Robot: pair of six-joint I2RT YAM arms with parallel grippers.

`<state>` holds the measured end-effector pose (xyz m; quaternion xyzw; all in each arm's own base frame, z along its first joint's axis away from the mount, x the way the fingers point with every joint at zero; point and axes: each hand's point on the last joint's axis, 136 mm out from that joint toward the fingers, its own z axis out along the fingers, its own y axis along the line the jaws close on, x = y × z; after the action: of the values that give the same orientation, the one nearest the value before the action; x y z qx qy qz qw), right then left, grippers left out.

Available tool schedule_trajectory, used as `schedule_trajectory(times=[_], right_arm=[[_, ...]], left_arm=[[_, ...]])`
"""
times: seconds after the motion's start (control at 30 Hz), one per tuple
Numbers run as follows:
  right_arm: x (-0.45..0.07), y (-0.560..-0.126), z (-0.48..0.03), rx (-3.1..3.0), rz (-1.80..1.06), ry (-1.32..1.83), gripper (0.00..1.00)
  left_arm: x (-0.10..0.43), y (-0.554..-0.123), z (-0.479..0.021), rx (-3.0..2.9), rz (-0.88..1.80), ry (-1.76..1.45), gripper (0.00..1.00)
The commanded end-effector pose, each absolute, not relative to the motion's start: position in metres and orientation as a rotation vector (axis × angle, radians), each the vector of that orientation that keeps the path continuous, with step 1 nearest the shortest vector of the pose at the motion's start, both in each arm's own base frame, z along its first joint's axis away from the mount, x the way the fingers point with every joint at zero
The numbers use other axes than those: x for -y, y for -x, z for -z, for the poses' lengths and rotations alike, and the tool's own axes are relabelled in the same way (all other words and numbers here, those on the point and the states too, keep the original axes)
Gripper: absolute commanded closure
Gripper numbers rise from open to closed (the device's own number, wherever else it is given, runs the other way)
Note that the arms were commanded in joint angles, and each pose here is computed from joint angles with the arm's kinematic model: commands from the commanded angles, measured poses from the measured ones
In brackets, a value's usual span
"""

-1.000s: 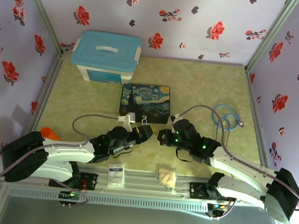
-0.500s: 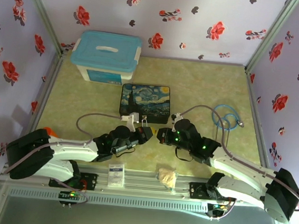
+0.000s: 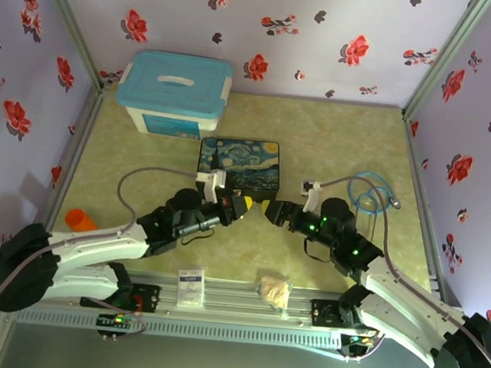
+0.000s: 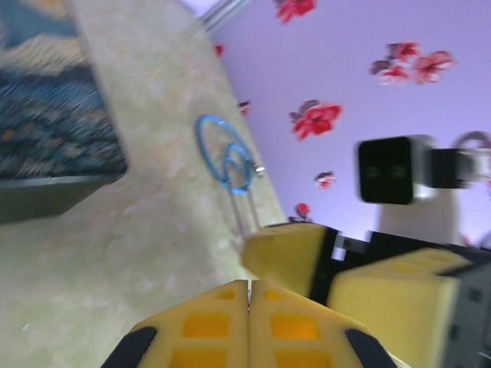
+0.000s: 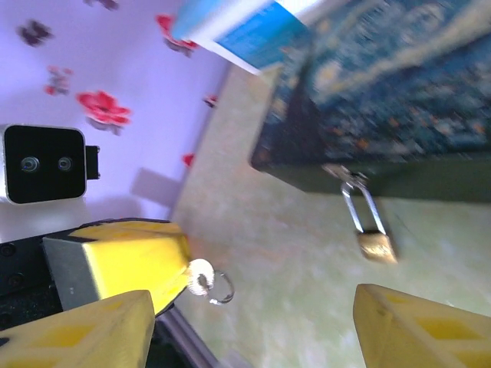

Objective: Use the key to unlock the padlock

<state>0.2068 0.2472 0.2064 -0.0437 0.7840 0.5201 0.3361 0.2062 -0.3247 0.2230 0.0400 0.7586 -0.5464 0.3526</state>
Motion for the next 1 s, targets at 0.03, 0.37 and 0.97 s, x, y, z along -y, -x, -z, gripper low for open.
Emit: schedule_trajectory(times=[0.03,0.37,0.97], right_arm=[[-0.266,-0.186,-0.265,-1.776,-1.605,0.362,0.29],[-0.269,-0.169,-0.314,-1.501,-1.781,0.454,0.43],[-0.278,-0.160,-0.301,-1.532,-1.817,0.511,0.58]], left_arm=[[0.326,-0.184,-0.269,-1.870,1.468,-0.420,1.00],[0.326,-0.172,-0.308,-1.758,1.489,-0.554,1.00],[0.328,-0.173,-0.325,-1.709,1.534,-0.532,1.00]])
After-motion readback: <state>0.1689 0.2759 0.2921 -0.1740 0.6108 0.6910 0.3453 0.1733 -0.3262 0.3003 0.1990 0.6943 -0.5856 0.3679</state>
